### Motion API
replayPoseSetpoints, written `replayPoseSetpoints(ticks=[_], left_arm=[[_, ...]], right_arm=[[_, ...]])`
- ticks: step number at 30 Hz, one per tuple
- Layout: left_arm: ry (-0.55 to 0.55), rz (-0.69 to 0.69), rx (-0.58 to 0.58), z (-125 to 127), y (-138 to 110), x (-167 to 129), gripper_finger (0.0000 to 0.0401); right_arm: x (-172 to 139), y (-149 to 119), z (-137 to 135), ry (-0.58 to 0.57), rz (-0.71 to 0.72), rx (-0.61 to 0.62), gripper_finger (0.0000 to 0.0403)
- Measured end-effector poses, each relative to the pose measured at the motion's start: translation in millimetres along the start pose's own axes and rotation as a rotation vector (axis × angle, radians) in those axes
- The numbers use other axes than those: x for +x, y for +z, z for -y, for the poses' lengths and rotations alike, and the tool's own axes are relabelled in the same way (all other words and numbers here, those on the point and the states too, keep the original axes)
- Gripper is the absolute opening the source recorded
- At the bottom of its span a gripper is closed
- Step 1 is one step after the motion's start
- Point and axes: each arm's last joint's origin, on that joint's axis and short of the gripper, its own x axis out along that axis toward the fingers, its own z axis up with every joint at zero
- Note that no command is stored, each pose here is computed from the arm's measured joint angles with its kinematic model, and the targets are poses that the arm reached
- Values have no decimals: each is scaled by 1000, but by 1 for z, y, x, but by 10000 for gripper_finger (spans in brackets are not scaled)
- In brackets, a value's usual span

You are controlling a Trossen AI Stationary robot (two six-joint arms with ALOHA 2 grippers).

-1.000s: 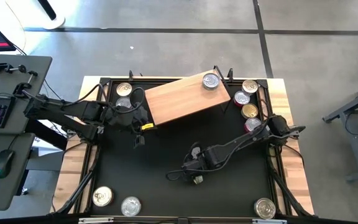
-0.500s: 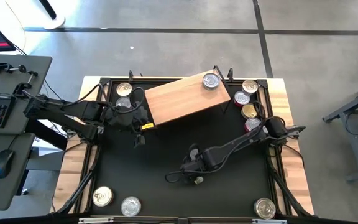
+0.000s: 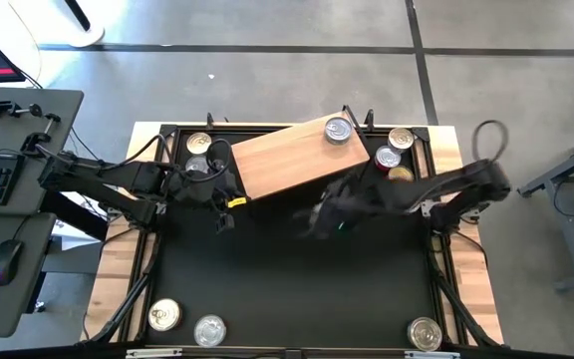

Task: Stack canned seafood by type on shelf
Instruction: Put the bottom gold and green tuna can on the shelf

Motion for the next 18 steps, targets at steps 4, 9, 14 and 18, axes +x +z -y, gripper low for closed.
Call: replayPoseSetpoints(ticks=[4, 9, 14, 18], left_arm=[[3, 0, -51, 0, 0, 0, 0], [52, 24, -88, -1, 1, 0, 0], [102, 72, -100, -2, 4, 0, 0], [103, 95, -114, -2, 6, 0, 0]], right_arm=[[-1, 28, 34, 153, 182, 151, 118], [17, 65, 61, 454, 469, 385, 118], [48, 92, 83, 397, 556, 526, 118], [67, 108, 90, 331, 551, 579, 118]])
